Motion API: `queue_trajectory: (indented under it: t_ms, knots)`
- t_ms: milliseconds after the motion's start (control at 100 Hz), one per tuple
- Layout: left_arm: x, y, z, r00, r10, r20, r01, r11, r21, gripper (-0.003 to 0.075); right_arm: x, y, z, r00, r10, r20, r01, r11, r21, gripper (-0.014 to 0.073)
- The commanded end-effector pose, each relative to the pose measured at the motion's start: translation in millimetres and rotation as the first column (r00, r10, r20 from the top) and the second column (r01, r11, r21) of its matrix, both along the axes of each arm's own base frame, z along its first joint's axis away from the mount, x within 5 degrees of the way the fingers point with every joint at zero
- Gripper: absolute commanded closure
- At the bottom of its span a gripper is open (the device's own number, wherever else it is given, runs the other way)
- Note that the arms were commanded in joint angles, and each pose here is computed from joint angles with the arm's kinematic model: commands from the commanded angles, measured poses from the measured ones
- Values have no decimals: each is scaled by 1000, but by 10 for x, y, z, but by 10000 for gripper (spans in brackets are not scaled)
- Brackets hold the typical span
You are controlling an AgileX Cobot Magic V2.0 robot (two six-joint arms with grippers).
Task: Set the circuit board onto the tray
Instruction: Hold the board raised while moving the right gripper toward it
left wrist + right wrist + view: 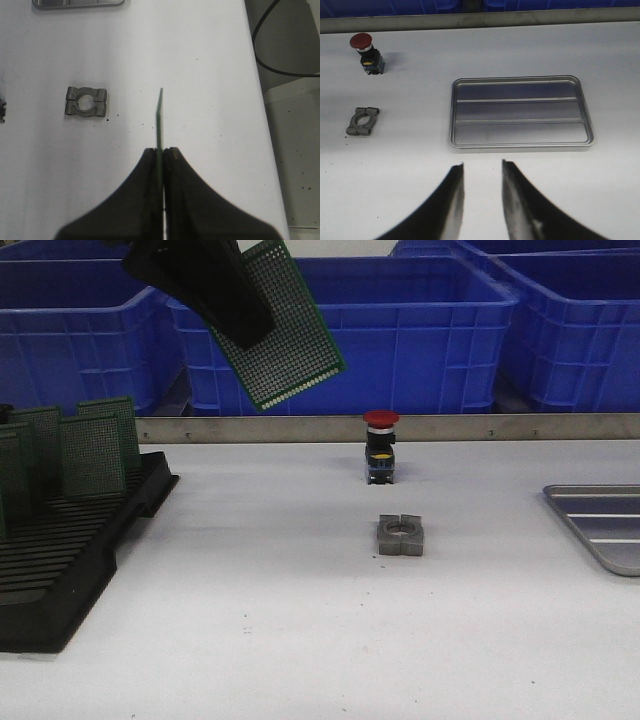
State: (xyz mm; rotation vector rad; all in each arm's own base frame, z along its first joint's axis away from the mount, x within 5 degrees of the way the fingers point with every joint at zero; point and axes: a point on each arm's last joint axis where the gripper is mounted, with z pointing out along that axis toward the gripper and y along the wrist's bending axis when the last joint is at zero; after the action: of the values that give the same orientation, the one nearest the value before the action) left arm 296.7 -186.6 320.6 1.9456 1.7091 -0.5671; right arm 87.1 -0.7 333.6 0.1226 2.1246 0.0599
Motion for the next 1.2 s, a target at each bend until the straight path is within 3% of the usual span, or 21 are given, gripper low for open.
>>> queue_trajectory:
  t_ms: [0,80,160,250,340,490,580,690,940,1190]
  knots:
    - [-140,-26,247,1000,-26,0,26,998,-66,738,36,1,149,997,1,81,-1,1000,1,186]
    - [-140,-26,247,1000,-26,0,26,998,-66,738,36,27,150,997,10,82,-13,999,40,116]
    - [-140,-26,247,1000,-26,0,26,998,-66,738,60,71,144,996,54,76,-58,997,58,102]
    - [-140,-26,247,1000,-26,0,26,998,-66,738,163,152,112,984,170,48,-172,984,39,102]
    - [-140,-26,247,1000,-26,0,26,998,-66,738,331,270,71,948,318,29,-319,946,56,102]
    - [-140,-26,247,1000,-26,0,26,998,-66,738,611,469,85,822,566,62,-569,820,67,102]
    - [-140,-26,247,1000,-26,0,26,998,-66,738,791,572,77,688,723,60,-725,688,25,103]
    - [-140,-26,247,1000,-26,0,26,998,-66,738,1006,653,73,574,815,75,-819,573,32,106]
    - [-140,-26,247,1000,-26,0,26,998,-66,738,1426,903,-16,415,909,35,-910,415,13,106]
    - [-140,-26,247,1000,-26,0,26,998,-66,738,1731,1294,-89,304,953,16,-952,303,28,106]
